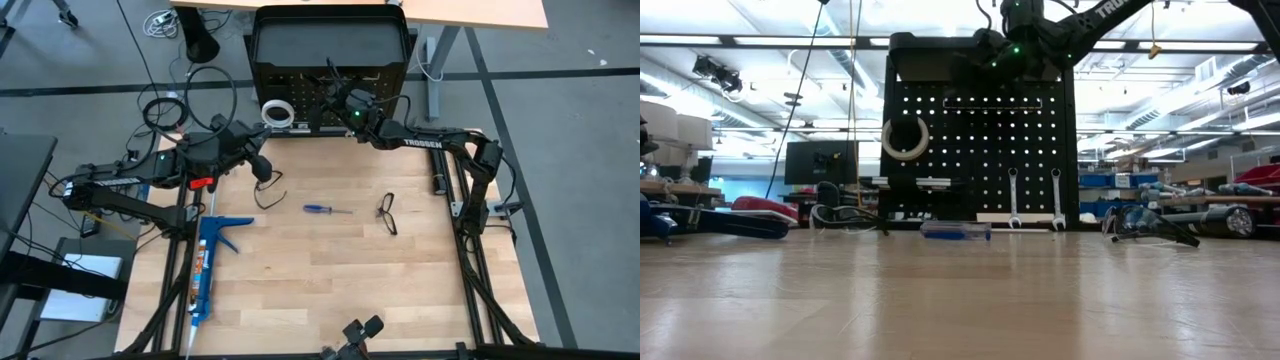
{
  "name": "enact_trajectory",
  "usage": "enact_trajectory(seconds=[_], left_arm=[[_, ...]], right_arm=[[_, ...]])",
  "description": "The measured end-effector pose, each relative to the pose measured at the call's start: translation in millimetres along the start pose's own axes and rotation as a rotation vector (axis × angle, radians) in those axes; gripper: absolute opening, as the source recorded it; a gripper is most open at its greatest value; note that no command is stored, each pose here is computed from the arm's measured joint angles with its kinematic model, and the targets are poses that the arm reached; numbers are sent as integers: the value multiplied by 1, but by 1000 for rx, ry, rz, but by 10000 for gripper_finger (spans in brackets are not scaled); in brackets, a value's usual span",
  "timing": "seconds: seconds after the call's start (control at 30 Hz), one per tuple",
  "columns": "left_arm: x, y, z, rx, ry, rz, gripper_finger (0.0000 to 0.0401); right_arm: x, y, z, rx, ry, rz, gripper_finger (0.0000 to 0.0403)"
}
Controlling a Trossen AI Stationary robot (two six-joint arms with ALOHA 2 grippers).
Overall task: Hang tools onto peg board
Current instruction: Remove the black black utility knife blade dispenser from the black pegboard
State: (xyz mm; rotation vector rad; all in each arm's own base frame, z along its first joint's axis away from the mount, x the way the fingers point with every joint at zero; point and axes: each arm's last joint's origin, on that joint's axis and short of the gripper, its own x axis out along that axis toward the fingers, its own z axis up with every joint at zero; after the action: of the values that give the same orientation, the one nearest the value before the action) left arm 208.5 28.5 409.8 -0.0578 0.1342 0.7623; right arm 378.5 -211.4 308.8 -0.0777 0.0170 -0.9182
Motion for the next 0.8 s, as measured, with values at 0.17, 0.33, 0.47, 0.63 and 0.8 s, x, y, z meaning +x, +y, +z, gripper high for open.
enact_trajectory(seconds=[0.17,0.33,0.47,0.63,0.8], left_arm=[[0,0,0,17,-1,10,18],[-3,5,2,5,-19,93,18],[-4,7,3,-2,-32,160,18],[-5,10,3,-6,-46,253,18],[-5,13,5,-24,-71,349,18]], right_arm=[[-8,6,8,-17,-11,8,126],[-34,14,34,-51,5,17,126],[-62,19,46,-44,124,93,126],[-108,28,46,-64,388,190,120],[-153,40,20,-80,586,250,119]])
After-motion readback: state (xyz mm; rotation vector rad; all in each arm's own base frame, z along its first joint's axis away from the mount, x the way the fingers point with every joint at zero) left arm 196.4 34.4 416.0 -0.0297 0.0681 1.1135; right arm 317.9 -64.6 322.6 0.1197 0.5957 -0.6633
